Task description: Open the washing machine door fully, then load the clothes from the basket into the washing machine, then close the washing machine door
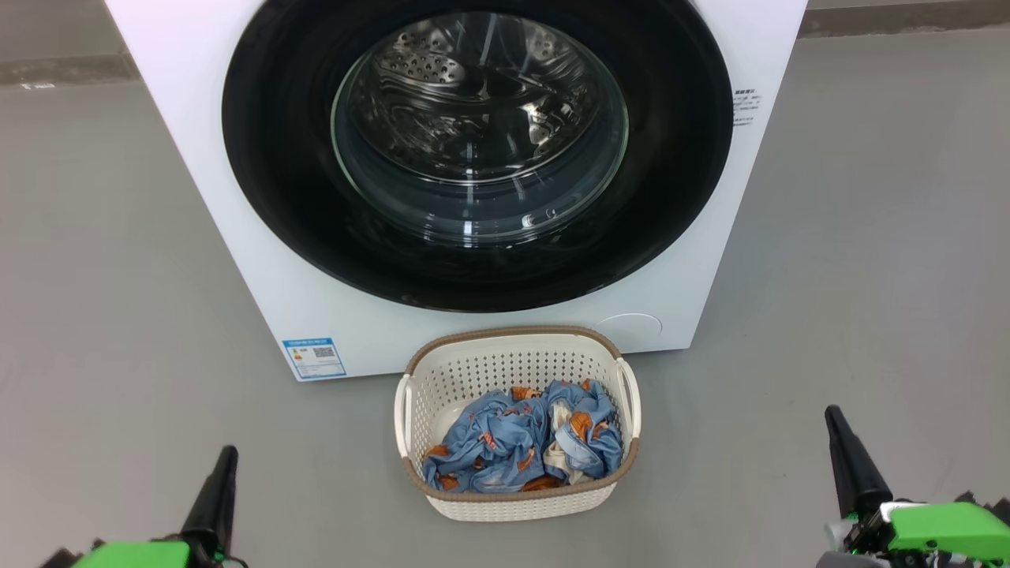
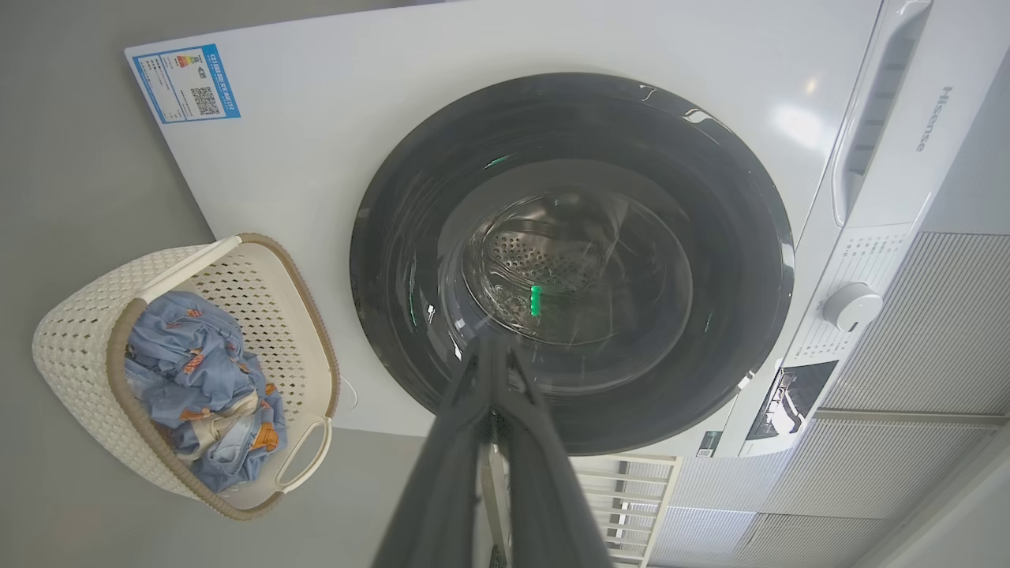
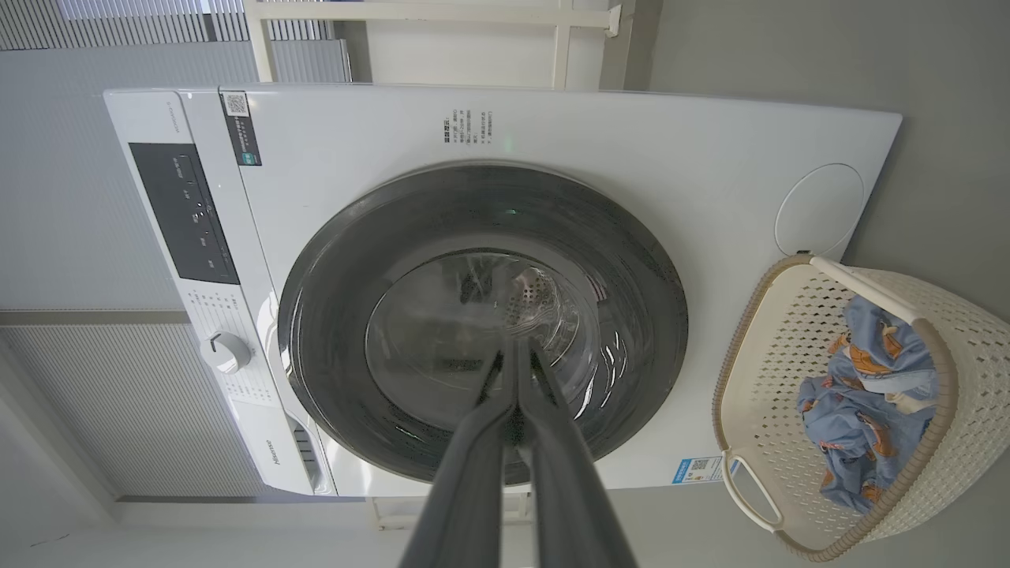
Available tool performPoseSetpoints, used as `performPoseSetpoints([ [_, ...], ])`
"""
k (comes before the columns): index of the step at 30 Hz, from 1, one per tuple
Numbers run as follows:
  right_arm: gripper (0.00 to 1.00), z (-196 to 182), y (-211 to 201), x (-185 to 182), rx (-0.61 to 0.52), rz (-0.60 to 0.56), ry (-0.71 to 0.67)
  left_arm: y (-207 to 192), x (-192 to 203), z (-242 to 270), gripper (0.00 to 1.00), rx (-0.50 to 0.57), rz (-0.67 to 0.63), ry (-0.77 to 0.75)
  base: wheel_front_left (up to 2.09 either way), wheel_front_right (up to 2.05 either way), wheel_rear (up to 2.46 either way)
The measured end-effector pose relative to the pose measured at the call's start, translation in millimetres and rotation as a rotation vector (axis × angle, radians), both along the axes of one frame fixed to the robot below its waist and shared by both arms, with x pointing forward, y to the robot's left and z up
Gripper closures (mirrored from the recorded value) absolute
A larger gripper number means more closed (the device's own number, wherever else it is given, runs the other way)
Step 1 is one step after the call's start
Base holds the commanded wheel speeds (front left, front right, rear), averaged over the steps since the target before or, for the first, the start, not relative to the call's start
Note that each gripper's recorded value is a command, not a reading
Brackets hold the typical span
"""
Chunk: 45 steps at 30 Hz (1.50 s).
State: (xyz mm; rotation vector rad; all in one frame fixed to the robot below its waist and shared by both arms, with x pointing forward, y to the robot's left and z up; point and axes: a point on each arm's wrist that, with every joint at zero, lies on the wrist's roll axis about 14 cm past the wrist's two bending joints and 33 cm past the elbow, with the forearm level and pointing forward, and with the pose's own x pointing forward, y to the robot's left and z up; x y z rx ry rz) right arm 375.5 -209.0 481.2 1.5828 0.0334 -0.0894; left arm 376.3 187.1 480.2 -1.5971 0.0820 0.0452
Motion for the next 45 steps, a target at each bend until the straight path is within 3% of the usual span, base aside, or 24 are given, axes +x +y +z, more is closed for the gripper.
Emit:
performPoseSetpoints([
  [1,0.0,-4.7,0.1,-2.0,0.003,-0.002,0.014,-0.9,-1.8,-4.3,0.0,-0.003,-0.001,0.013,0.0,0.0,0.0],
  [6,0.0,-31.0,2.8,-15.9,0.021,-0.006,0.094,-8.1,-16.4,-30.4,0.0,-0.026,-0.003,0.093,0.0,0.0,0.0],
  [16,0.0,-30.7,3.1,-15.3,-0.02,-0.01,0.096,-9.2,-15.4,-28.1,0.0,0.028,-0.005,0.087,0.0,0.0,0.0],
  [45,0.0,-31.8,4.8,-13.8,-0.445,0.068,0.118,-12.1,-12.0,-17.8,0.0,0.42,-0.052,0.047,0.0,0.0,0.0],
])
